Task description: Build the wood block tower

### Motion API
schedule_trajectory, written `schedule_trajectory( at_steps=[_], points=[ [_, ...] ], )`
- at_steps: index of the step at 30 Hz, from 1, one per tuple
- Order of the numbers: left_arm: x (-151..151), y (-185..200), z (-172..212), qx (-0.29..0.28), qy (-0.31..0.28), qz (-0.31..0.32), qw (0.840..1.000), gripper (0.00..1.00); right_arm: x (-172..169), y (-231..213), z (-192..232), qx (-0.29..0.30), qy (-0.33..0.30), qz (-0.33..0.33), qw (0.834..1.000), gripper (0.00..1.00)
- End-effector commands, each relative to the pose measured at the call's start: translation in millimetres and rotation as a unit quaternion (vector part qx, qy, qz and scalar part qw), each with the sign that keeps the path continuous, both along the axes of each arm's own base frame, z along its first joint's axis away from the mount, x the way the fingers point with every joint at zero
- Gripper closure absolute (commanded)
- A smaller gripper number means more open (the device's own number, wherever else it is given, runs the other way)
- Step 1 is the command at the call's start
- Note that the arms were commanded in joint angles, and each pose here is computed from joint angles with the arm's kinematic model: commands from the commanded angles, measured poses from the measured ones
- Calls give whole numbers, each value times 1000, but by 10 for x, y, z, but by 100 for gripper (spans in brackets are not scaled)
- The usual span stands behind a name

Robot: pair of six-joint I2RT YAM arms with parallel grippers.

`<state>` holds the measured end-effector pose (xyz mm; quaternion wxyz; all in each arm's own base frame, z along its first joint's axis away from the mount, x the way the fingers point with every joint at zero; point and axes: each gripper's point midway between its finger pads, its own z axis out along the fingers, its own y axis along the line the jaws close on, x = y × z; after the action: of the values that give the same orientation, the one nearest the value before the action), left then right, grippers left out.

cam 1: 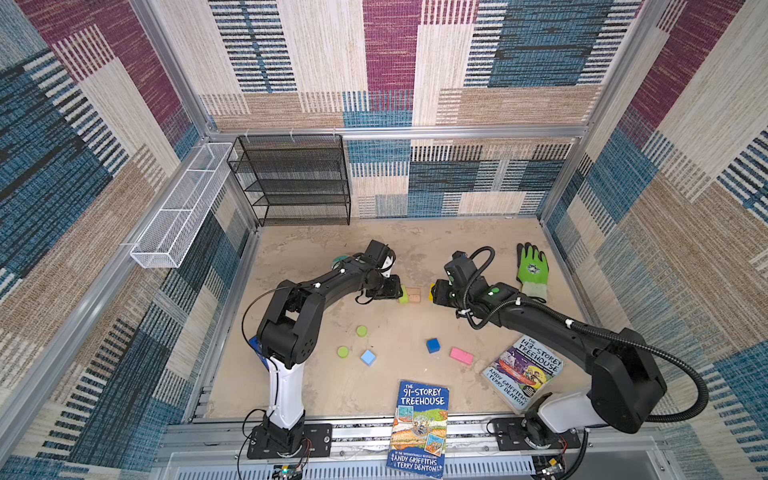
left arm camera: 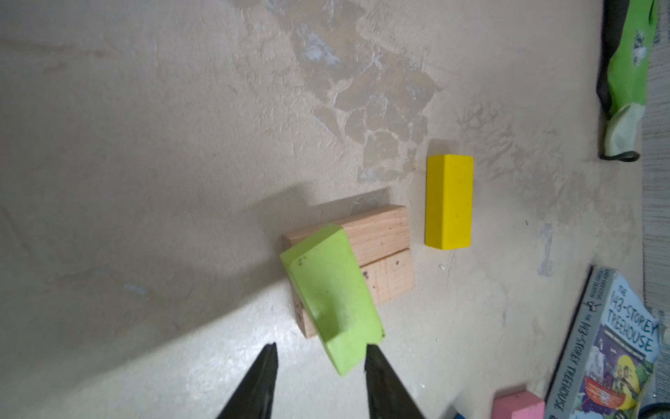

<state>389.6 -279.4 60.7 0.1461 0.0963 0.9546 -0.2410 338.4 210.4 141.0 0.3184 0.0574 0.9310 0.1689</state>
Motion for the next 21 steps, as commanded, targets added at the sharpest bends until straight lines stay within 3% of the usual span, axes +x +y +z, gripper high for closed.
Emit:
schedule_trajectory(
  at_steps=[1, 21],
  points=[
    [55, -52, 9, -14, -8, 7, 1000, 57, 19, 22, 54, 5, -10, 5, 1000, 51],
    [89, -161, -31, -37, -6, 9, 999, 62, 21, 24, -3, 2, -3, 5, 1000, 51]
  ],
)
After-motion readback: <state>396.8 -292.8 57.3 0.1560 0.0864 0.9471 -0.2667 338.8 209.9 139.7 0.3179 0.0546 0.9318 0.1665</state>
